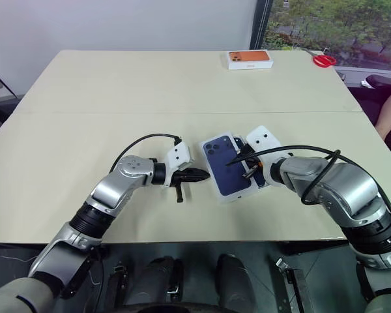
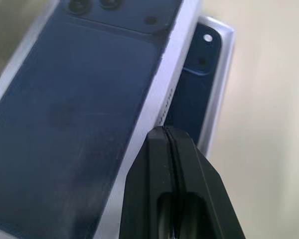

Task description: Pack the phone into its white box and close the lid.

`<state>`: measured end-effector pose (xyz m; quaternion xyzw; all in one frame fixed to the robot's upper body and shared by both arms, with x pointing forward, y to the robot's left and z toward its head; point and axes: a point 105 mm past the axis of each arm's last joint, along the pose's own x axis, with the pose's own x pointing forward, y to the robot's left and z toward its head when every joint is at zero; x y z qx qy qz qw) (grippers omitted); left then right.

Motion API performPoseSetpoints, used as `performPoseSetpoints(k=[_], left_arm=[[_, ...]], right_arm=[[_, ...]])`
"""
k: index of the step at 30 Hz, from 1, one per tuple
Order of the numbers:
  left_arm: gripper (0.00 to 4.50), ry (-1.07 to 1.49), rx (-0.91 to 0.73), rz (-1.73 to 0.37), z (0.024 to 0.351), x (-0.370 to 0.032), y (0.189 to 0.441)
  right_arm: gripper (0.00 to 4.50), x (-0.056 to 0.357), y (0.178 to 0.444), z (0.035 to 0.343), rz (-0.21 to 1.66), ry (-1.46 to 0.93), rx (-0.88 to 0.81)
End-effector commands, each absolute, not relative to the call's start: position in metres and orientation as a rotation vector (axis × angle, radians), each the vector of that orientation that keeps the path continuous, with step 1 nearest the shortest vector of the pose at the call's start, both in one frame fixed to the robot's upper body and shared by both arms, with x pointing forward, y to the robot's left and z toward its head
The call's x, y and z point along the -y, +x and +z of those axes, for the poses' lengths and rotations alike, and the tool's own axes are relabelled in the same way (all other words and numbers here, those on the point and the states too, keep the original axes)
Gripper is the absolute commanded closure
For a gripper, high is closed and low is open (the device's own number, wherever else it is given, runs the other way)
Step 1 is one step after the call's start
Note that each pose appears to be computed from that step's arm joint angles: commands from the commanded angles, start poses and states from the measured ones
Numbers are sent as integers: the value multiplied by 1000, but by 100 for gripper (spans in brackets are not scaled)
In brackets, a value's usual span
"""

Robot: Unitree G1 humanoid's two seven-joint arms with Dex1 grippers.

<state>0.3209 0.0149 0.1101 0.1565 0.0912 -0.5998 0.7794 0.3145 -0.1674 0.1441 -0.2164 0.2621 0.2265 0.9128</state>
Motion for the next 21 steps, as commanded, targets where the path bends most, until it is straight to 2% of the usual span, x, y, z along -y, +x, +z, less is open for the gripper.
performPoseSetpoints(k=[1, 9, 16, 21], left_arm=[[450, 347, -124, -1290, 125, -9, 324], [450, 312, -102, -1288, 129, -1, 326], [450, 325, -124, -1305, 136, -27, 324], [450, 442, -212, -1274, 121, -43, 325]], right_arm=[[446, 168, 317, 161, 458, -453, -482], [446, 174, 320, 162, 433, -452, -481], [446, 177, 320, 162, 418, -456, -483], [446, 176, 320, 161, 424, -461, -482]])
